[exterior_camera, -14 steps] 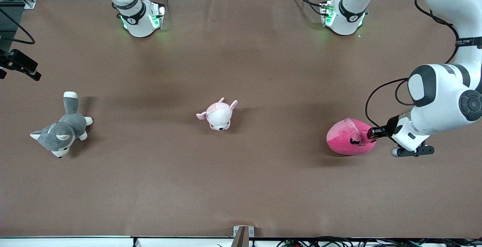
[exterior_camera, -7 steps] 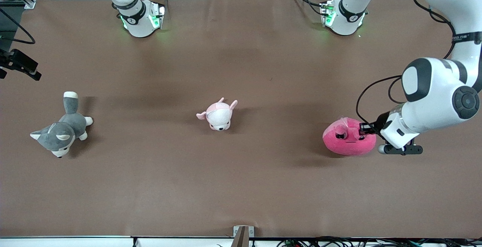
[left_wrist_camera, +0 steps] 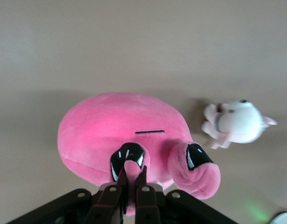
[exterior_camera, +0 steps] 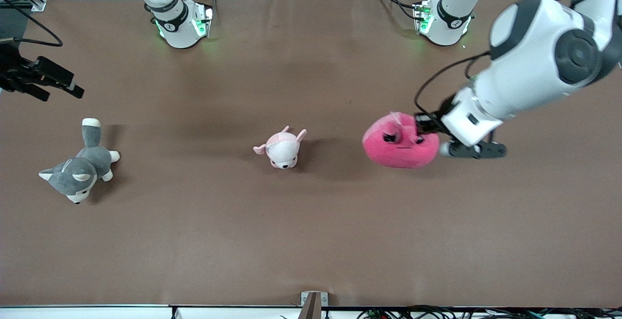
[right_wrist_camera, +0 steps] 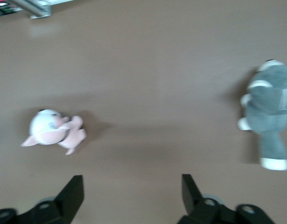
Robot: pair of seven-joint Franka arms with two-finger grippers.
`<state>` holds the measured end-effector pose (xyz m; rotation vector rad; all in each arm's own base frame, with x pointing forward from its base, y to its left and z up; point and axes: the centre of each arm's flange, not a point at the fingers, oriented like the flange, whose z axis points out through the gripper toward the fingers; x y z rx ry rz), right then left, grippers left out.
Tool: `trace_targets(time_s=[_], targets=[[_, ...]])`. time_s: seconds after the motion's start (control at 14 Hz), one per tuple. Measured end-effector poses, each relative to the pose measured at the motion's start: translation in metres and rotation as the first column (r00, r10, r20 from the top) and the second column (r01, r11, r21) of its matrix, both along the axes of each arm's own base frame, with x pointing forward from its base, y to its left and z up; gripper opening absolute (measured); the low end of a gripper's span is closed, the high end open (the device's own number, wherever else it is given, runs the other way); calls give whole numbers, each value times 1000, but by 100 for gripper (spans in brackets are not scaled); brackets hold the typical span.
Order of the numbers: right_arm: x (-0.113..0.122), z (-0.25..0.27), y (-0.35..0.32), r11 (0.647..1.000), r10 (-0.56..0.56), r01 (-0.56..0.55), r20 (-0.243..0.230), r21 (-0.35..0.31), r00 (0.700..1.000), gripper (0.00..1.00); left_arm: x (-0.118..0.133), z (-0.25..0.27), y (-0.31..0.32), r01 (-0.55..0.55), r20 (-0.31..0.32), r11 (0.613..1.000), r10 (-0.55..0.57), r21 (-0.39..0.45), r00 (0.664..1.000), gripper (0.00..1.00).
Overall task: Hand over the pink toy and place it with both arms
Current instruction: 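Carry the pink toy toward the right gripper while the right gripper reaches it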
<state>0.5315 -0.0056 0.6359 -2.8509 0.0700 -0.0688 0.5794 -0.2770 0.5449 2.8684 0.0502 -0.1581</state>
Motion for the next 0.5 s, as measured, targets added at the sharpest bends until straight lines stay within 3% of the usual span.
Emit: trace_targets(time_s=[0.07, 0.21, 0.5], targets=[[0, 0, 12, 999, 10, -9, -8, 42, 1000, 89, -11, 7, -22, -9, -3, 1000, 9, -12, 1000, 8], [-1, -2, 35, 995, 23, -19, -32, 102, 999, 75, -26, 21, -59, -15, 29, 998, 17, -62, 999, 8], [3, -15, 81, 987, 23, -7, -95, 162, 995, 74, -45, 26, -144, -116, 78, 959, 141, -257, 987, 8]])
